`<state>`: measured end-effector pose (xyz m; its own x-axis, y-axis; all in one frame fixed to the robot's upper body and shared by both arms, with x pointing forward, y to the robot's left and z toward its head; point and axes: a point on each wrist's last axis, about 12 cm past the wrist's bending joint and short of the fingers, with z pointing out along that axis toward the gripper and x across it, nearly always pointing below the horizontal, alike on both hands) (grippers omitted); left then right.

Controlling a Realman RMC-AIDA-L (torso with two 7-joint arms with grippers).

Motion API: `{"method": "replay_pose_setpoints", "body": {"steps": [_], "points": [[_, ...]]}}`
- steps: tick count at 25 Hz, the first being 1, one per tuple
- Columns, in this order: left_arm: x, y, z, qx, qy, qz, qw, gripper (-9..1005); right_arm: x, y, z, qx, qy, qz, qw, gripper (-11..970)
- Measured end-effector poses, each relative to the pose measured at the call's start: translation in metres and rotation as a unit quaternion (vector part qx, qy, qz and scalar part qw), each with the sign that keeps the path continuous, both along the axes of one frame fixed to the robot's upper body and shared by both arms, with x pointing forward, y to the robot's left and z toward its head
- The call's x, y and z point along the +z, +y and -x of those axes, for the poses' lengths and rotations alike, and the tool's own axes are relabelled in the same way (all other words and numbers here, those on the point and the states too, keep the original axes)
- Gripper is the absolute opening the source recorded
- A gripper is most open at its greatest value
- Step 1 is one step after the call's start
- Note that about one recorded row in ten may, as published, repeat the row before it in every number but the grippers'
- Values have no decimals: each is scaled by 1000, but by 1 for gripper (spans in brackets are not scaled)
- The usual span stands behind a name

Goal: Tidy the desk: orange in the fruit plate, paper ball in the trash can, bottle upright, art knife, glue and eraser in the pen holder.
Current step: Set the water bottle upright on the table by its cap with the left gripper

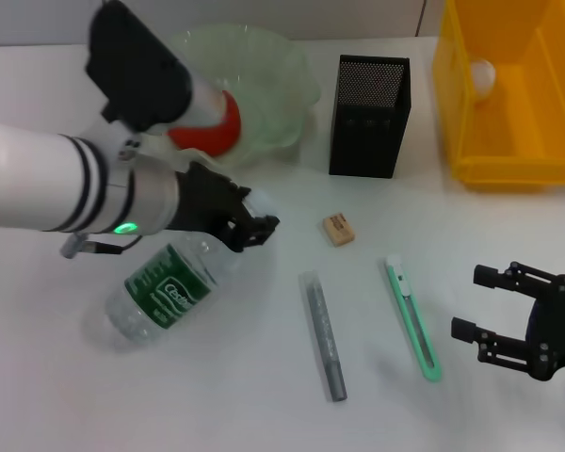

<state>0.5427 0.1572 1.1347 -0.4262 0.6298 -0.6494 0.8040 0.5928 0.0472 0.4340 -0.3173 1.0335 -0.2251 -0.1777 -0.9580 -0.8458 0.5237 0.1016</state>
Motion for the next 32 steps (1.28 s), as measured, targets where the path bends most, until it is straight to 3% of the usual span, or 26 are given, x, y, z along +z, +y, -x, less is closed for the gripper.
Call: {"method": "replay_pose_setpoints", "body": {"steps": [7, 18, 32], "points": [[14, 31, 6, -20, -49, 83, 995, 439, 3, 2, -4, 4, 3, -5, 1000, 745], [7, 80, 12, -25, -103, 189, 976, 439, 7, 3, -9, 8, 10, -9, 1000, 744], [2, 90, 10, -10, -107, 210, 972, 467, 11, 3, -12, 12, 12, -14, 1000, 745]]}}
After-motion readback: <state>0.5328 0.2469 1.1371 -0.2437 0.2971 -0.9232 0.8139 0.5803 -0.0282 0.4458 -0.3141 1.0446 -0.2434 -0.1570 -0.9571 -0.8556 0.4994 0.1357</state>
